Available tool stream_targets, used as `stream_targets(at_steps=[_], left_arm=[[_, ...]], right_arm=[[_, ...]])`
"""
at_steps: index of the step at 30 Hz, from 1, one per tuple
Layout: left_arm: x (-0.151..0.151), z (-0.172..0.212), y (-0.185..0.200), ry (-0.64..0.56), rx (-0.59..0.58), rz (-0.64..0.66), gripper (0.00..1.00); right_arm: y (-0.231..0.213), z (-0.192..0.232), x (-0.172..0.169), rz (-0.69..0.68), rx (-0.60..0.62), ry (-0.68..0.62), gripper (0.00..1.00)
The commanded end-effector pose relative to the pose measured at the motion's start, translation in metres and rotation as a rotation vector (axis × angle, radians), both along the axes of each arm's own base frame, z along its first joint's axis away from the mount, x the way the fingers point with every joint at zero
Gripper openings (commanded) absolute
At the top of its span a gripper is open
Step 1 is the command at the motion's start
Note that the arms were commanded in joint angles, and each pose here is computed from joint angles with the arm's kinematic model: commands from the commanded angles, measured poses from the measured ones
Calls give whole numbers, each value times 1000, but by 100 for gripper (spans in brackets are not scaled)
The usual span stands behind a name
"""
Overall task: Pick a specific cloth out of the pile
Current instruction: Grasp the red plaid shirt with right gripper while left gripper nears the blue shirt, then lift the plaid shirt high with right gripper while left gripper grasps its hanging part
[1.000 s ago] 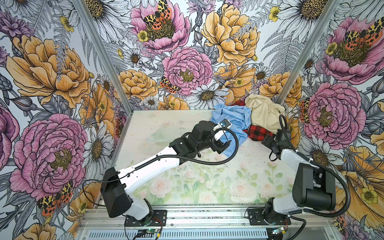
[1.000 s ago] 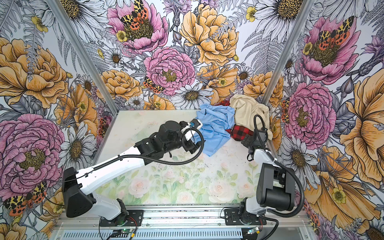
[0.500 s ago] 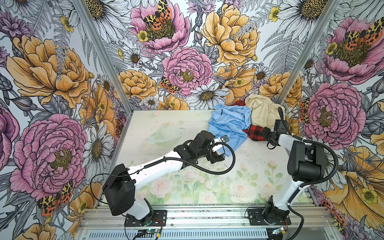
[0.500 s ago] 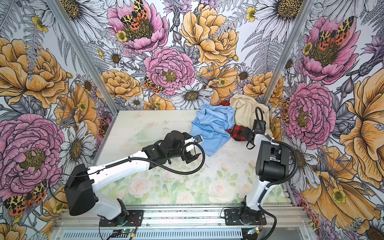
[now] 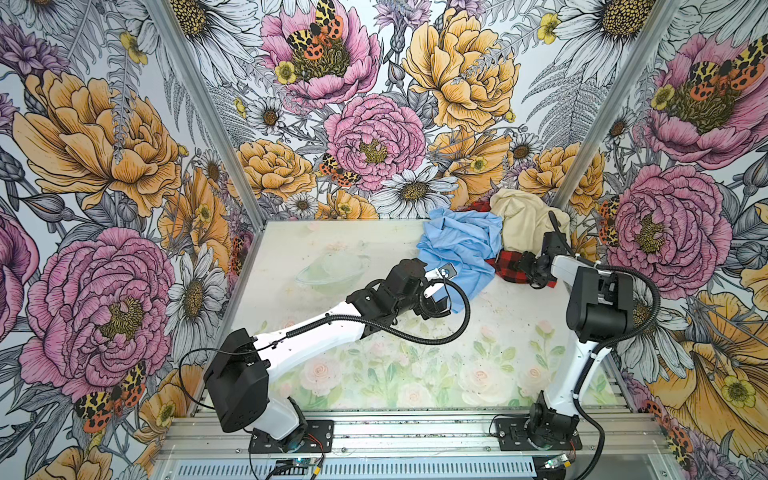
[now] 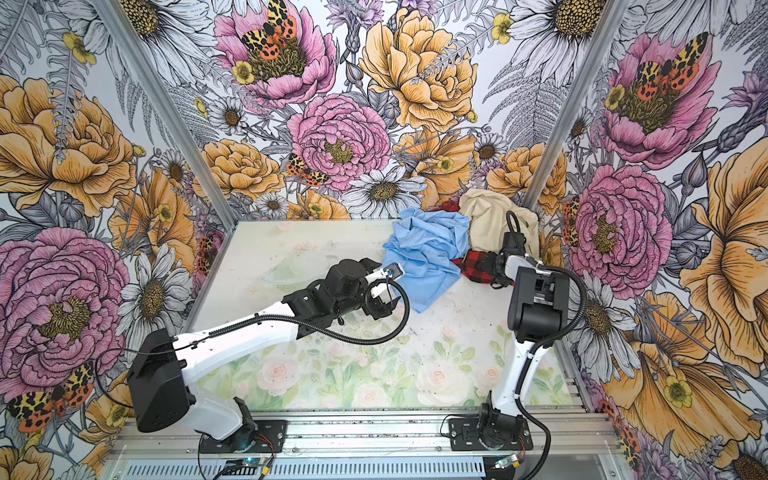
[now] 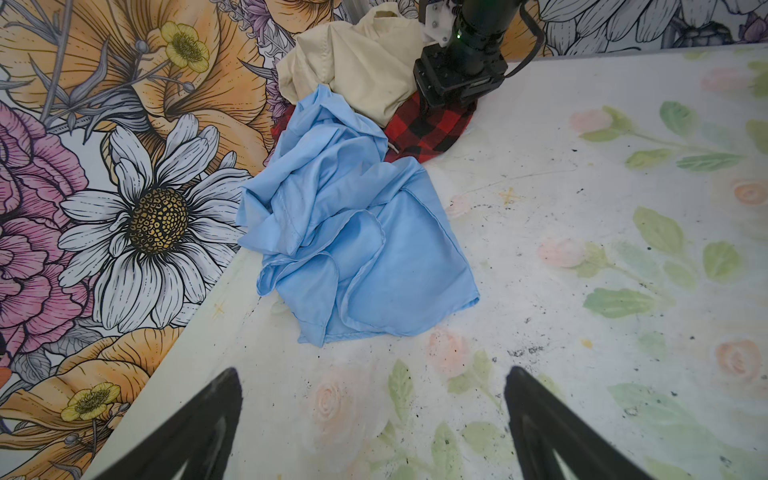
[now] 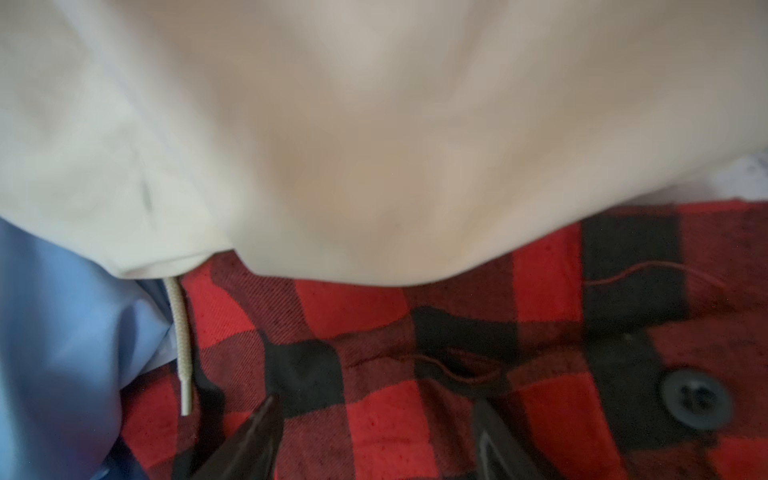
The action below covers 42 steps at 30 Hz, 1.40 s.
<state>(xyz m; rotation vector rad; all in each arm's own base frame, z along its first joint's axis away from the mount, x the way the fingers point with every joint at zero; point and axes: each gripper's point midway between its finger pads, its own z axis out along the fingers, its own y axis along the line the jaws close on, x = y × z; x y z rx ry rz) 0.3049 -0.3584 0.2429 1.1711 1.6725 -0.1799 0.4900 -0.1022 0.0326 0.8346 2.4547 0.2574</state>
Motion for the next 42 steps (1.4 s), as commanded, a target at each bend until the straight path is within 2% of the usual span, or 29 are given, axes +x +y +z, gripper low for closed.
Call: stream_targets(at_steps=[1,9,12,17,21,24,28,35,42], left_arm=[[5,17,3,-25,-44,28,99],[5,25,6,-36,-55,43,99],[4,29,8,-39,-67,47,99],[4,33,9,-40,-78,51,99],[6,33,11,-45,-72,65,99],[6,35,12,-51,-74,67,99],[7,41,16,-55,-91,78,99],[9,45,21,-53,-109,93,99],[18,53,34,-80,-128,152,99]], right_arm=[[11,-12,-6,39,-12,85,69],[27,-18,-2,153,-118,213,57],[29,-18,-2,175,-127,228,42],[41,-17,-1,208,-88,211,0],[52,0,5,249,-103,150,0],[53,45,9,242,-143,38,0],[53,127,11,225,-186,-138,0],[69,274,10,239,-176,-465,0],[92,427,24,264,-115,-818,0]])
